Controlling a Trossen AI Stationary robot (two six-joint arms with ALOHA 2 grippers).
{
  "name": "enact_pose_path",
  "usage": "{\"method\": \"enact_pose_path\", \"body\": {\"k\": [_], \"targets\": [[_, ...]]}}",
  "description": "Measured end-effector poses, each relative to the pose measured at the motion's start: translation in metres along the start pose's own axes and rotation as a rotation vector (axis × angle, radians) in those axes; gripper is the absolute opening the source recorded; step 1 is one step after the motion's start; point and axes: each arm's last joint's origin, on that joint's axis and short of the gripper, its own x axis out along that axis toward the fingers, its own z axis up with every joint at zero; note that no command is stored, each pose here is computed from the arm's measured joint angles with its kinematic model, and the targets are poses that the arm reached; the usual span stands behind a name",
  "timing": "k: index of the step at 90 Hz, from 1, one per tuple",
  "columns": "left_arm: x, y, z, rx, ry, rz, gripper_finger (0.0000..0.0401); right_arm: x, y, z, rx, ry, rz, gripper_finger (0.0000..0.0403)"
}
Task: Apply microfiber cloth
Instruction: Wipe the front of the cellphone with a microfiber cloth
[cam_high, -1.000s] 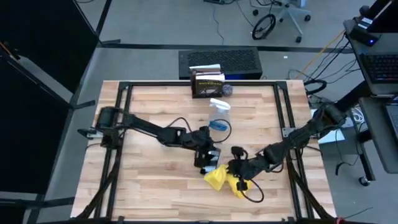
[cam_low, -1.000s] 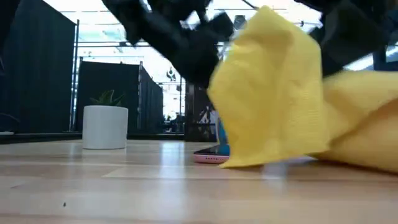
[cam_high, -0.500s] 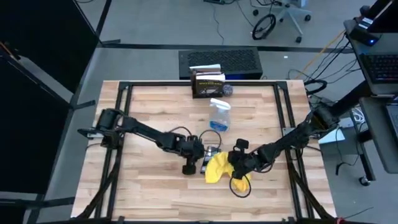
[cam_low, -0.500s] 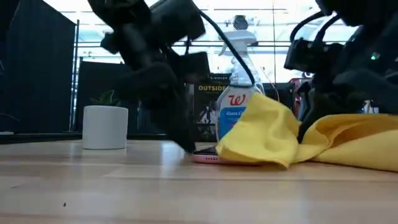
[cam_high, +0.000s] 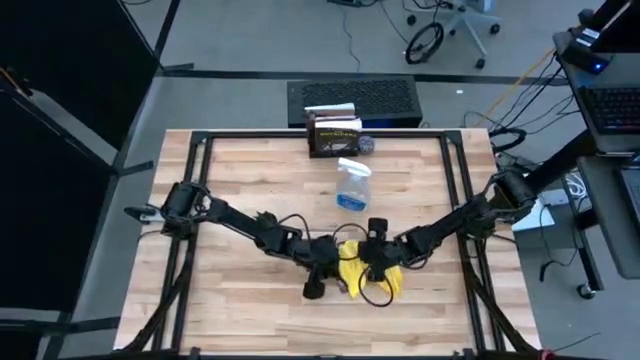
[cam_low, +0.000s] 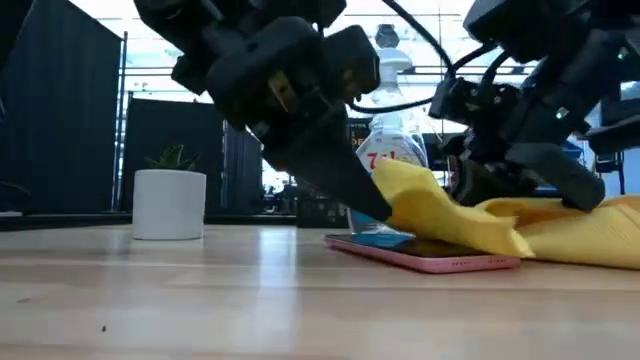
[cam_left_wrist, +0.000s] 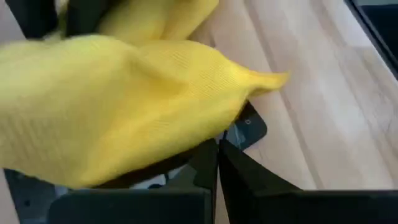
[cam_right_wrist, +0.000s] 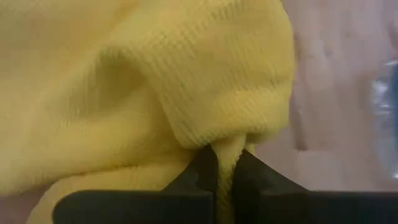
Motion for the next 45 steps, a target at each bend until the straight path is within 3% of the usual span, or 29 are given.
{"method": "enact_pose_path", "body": {"k": [10, 28, 36, 45], "targets": [[-0.017, -0.003, 0.012, 0.031, -0.003, 0.037, 0.0000, -0.031, -0.006, 0.003, -0.005, -0.014, 0.017, 0.0002], [-0.058, 0.006, 0.029, 0.119, -0.040, 0.260, 0.0000, -0.095, -0.015, 0.004, 0.044, -0.113, 0.094, 0.0002], [-0.061, 0.019, 0.034, 0.134, -0.127, 0.285, 0.0000, -0.114, -0.015, 0.008, 0.065, -0.208, 0.144, 0.0002], [-0.051, 0.038, 0.023, 0.133, -0.198, 0.240, 0.0000, -0.124, -0.010, 0.013, 0.071, -0.337, 0.198, 0.0002]]}}
